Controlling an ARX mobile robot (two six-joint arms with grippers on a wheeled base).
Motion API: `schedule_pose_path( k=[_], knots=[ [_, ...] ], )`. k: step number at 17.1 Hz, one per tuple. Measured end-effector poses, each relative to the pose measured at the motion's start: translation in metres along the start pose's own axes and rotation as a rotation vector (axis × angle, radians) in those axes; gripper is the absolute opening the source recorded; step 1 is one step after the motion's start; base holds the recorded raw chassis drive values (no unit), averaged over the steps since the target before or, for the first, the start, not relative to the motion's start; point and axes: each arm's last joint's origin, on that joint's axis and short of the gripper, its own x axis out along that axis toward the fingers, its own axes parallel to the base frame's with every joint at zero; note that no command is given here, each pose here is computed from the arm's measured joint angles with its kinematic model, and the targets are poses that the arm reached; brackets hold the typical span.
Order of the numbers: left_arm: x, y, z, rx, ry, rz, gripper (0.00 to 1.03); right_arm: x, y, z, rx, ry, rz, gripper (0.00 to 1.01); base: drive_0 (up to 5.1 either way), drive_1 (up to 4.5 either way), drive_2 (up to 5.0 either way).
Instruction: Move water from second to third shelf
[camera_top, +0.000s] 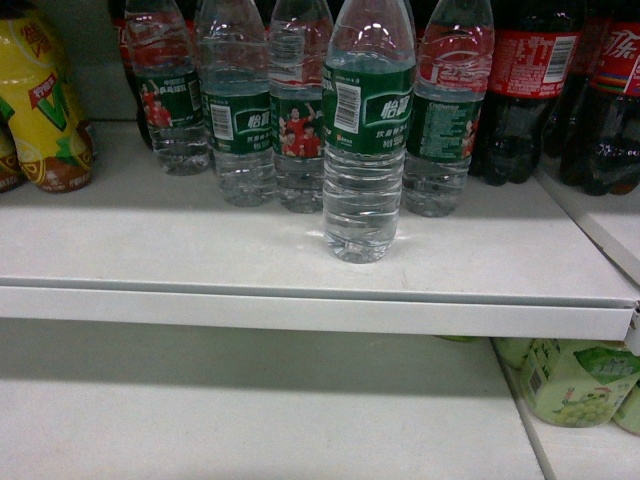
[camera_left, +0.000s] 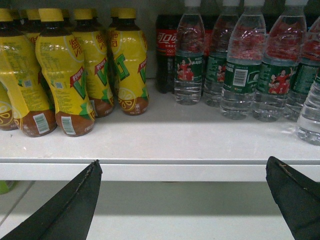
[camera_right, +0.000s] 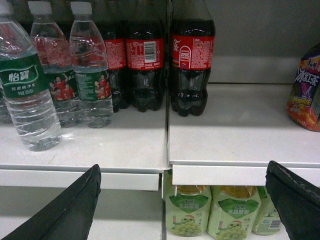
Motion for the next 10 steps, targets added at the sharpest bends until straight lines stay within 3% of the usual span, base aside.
schedule_pose_path(
  k=[6, 7, 10],
  knots=[
    [0.0, 0.0, 0.0, 0.0, 0.0, 0.0, 0.98, 0.0, 0.0, 0.0, 0.0, 0.0, 0.0, 0.98, 0.0, 0.0, 0.0],
    [0.0, 0.0, 0.0, 0.0, 0.0, 0.0, 0.98, -0.0007, -0.0002, -0.0021, 0.032, 0.1, 0.045, 0.98, 0.0, 0.0, 0.0],
    [0.0, 0.0, 0.0, 0.0, 0.0, -0.001, 0.98, 0.0044, -0.0011, -0.0011, 0.111, 0.271, 0.102, 0.98, 0.0, 0.0, 0.0]
  ],
)
